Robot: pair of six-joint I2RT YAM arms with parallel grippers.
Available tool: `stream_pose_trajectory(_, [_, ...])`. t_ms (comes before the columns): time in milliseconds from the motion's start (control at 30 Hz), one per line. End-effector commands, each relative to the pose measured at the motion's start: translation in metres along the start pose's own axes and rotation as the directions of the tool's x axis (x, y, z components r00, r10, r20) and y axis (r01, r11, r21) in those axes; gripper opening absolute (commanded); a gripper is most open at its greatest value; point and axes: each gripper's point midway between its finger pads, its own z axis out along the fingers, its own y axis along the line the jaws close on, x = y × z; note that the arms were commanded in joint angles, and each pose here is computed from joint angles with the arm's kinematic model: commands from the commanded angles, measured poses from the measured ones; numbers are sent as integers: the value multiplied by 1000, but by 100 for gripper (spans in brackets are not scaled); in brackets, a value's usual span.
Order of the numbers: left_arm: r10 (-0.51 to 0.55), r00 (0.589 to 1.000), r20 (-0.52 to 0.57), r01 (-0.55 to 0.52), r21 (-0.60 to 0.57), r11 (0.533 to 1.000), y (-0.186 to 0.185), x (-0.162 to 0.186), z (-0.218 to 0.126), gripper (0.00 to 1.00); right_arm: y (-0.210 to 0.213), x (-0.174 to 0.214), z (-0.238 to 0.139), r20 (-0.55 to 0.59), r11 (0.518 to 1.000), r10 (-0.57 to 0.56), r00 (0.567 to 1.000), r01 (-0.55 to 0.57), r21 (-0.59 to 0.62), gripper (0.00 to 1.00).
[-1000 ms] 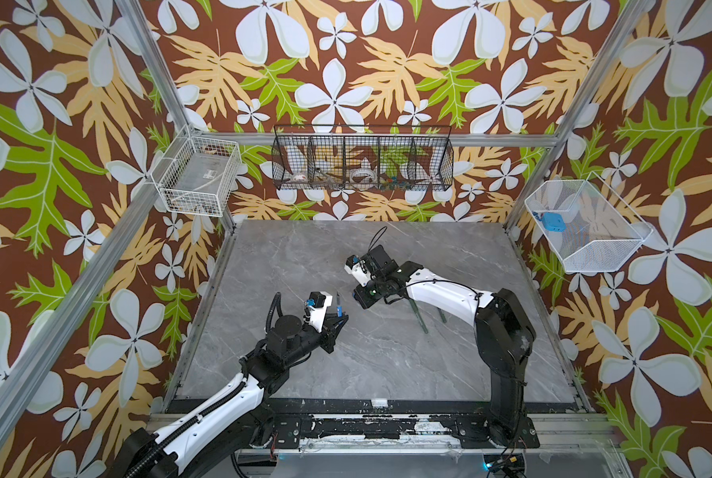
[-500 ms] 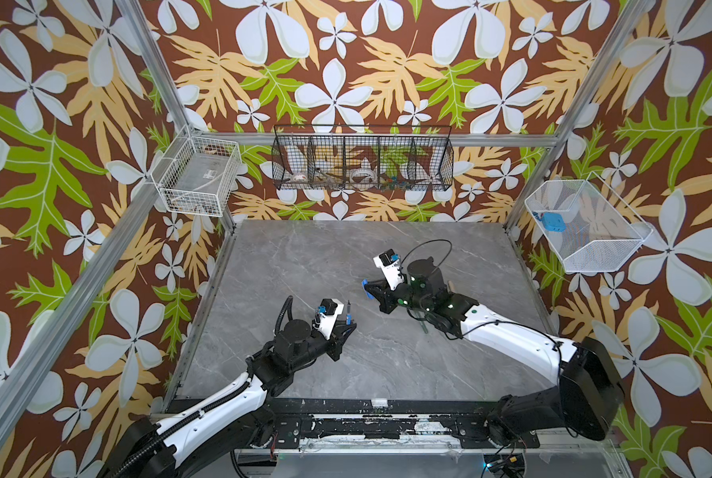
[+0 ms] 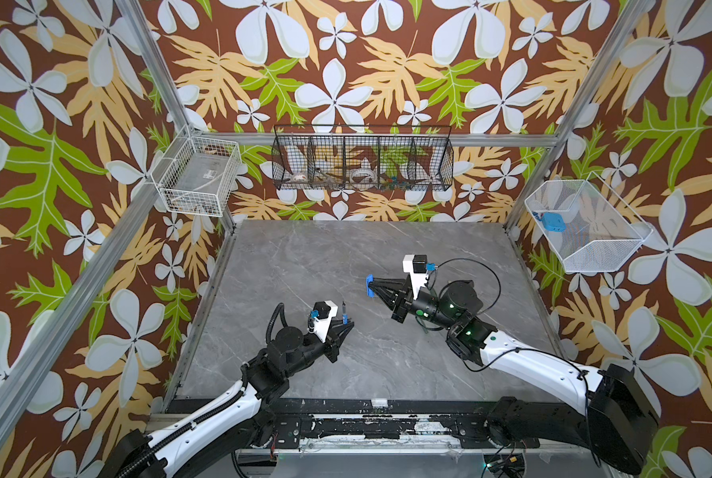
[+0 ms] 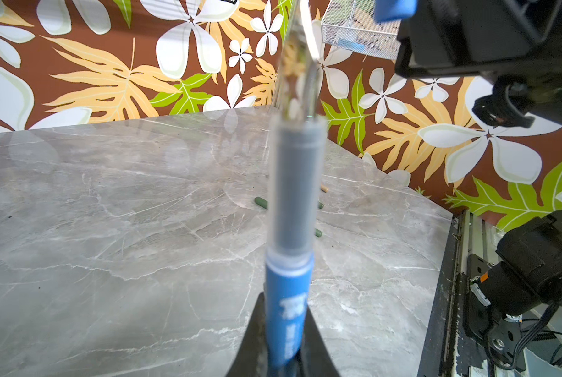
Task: Insert the pens into the pen caps
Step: 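Lift the blue cap and carry it toward the pen in the left gripper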
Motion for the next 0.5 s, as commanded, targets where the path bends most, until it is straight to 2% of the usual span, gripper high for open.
stream_pose_trajectory(0, [19, 999, 35, -19, 8, 1000, -3, -9, 0, 0, 23, -17, 8, 48, 993, -18, 999, 23, -116, 6])
stream_pose_trajectory(467, [18, 999, 30, -19, 22, 1000, -5, -9, 0, 0, 30, -1, 38, -26, 977, 2, 1000, -7, -212, 6])
